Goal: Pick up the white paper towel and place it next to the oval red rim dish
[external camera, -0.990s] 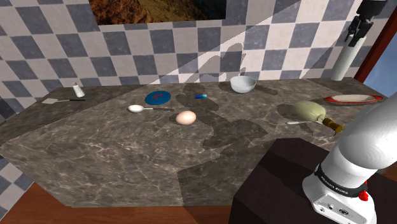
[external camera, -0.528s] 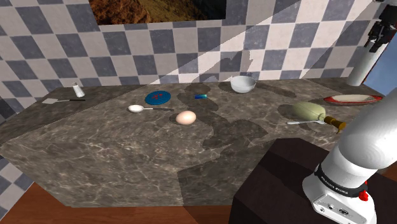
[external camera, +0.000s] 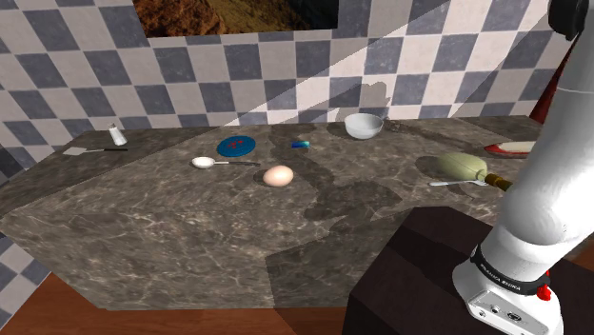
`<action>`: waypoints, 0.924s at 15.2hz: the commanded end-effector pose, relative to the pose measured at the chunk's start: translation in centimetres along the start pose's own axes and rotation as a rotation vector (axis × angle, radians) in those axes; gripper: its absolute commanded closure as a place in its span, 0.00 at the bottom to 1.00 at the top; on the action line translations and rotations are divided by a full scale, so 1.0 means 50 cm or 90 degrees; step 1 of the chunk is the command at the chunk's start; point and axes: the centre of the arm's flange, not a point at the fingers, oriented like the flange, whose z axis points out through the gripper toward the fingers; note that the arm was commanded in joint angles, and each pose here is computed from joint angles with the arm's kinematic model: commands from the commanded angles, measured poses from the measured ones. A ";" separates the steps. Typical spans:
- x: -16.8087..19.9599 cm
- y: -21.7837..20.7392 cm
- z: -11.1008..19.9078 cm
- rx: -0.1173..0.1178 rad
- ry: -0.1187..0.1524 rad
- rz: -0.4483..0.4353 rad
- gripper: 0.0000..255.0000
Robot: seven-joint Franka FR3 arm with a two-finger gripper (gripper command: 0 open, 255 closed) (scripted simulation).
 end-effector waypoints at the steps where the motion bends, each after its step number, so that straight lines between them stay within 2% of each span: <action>1: -0.053 0.009 0.013 0.000 0.004 -0.001 1.00; 10: -0.286 0.037 0.054 0.000 0.004 -0.001 1.00; 14: -0.300 0.037 0.088 0.000 0.004 -0.001 1.00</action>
